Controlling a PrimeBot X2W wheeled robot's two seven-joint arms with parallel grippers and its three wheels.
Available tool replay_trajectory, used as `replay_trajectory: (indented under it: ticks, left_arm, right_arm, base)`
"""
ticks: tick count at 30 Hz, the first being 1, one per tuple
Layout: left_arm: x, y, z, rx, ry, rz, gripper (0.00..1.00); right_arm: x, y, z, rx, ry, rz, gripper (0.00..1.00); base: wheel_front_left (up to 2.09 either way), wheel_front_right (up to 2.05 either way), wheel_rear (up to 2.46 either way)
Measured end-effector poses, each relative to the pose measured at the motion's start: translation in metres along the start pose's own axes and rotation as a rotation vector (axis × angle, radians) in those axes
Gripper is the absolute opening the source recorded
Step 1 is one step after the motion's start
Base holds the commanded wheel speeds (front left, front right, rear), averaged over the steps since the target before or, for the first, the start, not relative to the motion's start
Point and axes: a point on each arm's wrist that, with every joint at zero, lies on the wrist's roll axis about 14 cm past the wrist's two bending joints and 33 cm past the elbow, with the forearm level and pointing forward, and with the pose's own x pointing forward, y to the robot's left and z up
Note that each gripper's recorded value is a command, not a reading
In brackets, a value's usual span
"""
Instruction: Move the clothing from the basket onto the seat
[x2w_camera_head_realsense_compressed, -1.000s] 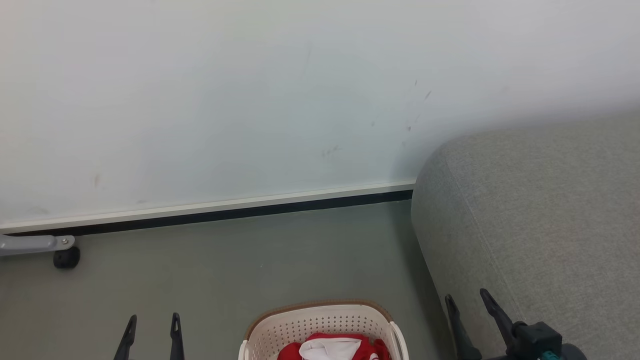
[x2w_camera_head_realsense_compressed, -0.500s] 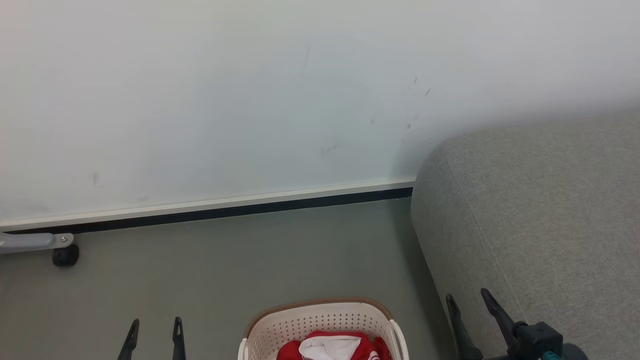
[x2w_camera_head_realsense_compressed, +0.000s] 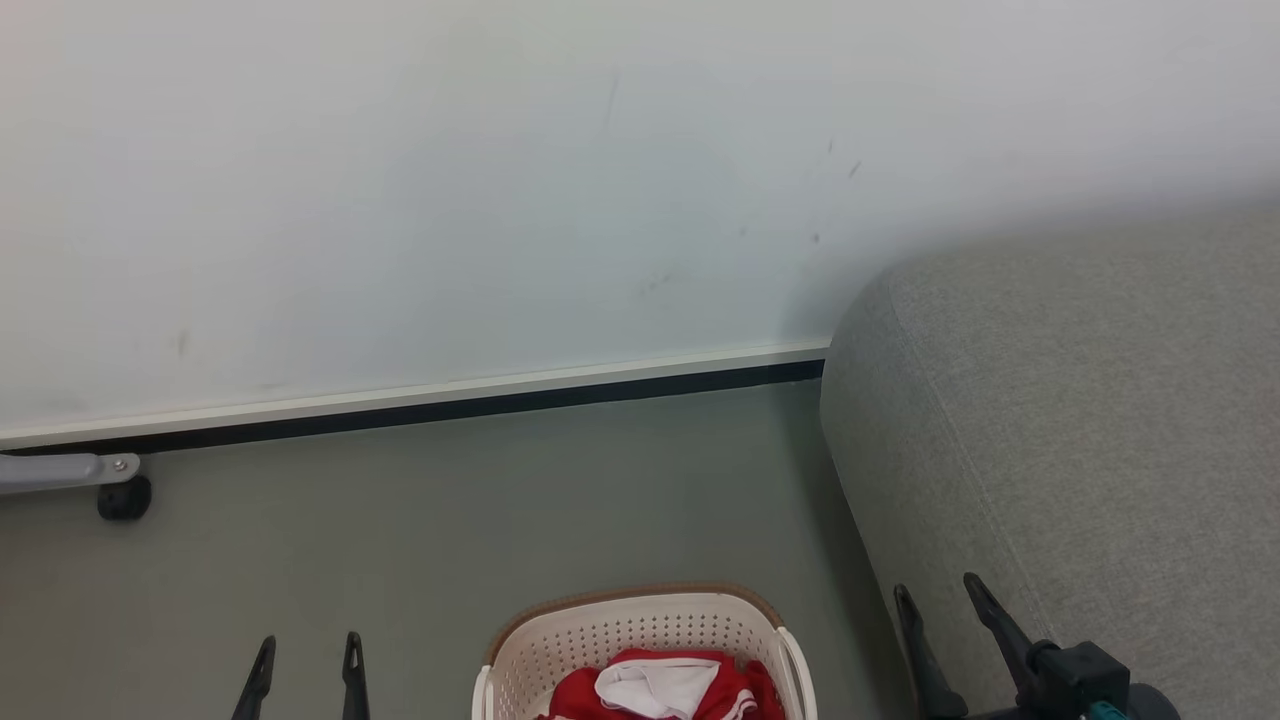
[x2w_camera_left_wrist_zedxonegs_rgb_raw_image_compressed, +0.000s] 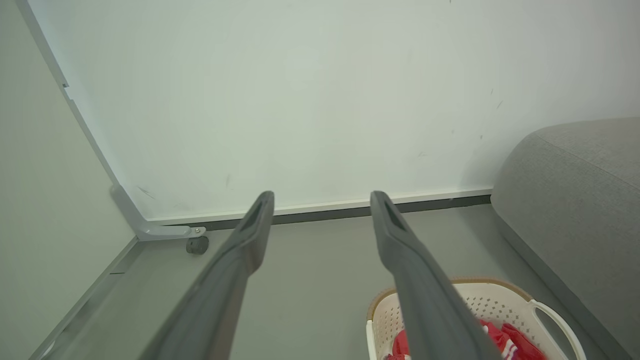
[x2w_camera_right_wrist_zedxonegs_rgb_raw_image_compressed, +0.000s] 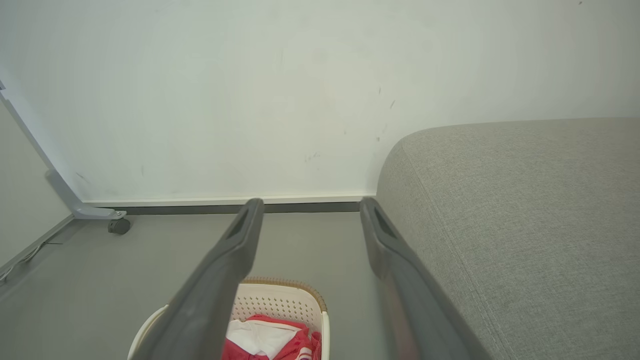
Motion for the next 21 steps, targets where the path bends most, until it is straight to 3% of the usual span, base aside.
replay_trajectory:
  ticks: [14, 21]
  left_arm:
    - [0.03, -0.036, -0.011, 0.01, 0.033, -0.134, 1.0]
    - [0.043, -0.068, -0.044, 0.012, 0.13, -0.234, 1.0]
  right_arm:
    - [0.016, -0.018, -0.003, 0.006, 0.01, -0.051, 1.0]
    - [0.024, -0.026, -0.015, -0.011, 0.045, -0.068, 1.0]
  base:
    - [0.0, 0.0, 0.0]
    - [0.0, 0.0, 0.0]
